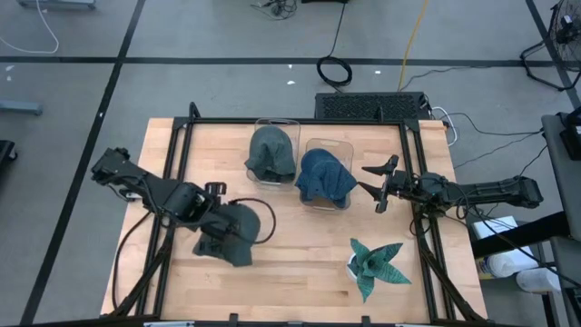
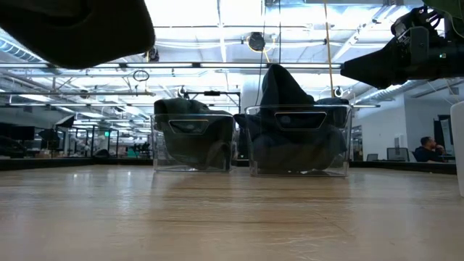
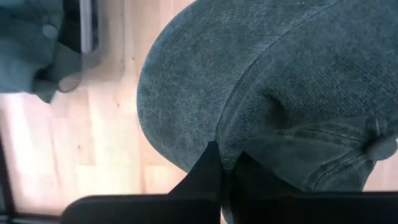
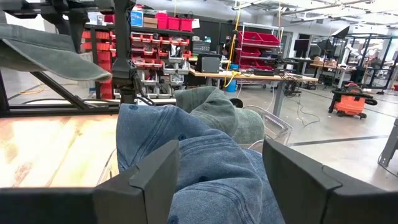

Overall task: Pick & Place hat
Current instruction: Put the black cap into the left transparent bin

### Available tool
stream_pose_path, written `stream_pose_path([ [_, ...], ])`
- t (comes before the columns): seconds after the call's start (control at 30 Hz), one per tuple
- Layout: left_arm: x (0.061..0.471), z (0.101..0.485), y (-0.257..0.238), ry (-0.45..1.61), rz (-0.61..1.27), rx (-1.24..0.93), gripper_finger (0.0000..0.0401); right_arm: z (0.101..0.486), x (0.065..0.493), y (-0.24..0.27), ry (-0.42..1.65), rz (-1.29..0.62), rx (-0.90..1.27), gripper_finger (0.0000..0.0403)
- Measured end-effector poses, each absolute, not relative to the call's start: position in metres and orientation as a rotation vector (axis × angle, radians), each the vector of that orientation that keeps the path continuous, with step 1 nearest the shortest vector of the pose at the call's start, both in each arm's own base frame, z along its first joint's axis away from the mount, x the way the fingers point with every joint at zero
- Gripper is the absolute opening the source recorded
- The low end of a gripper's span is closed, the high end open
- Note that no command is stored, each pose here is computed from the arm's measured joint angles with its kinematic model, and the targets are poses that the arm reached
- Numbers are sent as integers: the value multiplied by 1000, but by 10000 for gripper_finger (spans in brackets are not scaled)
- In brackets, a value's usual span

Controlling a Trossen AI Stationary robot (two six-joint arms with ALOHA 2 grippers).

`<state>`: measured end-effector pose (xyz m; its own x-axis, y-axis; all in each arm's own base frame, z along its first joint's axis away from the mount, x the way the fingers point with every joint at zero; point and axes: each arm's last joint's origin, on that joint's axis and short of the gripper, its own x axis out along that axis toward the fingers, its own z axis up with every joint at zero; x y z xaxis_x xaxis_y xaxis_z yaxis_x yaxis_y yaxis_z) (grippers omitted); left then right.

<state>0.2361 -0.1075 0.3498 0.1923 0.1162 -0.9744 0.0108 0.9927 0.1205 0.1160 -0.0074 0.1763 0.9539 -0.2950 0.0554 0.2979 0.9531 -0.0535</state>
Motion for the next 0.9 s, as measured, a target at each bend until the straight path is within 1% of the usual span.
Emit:
stream_pose_path([
  [0.07,239,357,-103,1346,75,126,4,176,116,-7,-47,-301,-62,222],
  [0.3,249,401,-78,1190,76,133,4,176,116,-7,-47,-301,-62,222],
  [0.43,253,419,-57,1115,136,113,4,176,116,-7,-47,-301,-61,222],
  [0.73,255,437,-9,1076,254,223,4,176,116,-7,-47,-301,-62,222],
  [0.9,269,447,9,1060,304,286,4,176,116,-7,-47,-301,-62,222],
])
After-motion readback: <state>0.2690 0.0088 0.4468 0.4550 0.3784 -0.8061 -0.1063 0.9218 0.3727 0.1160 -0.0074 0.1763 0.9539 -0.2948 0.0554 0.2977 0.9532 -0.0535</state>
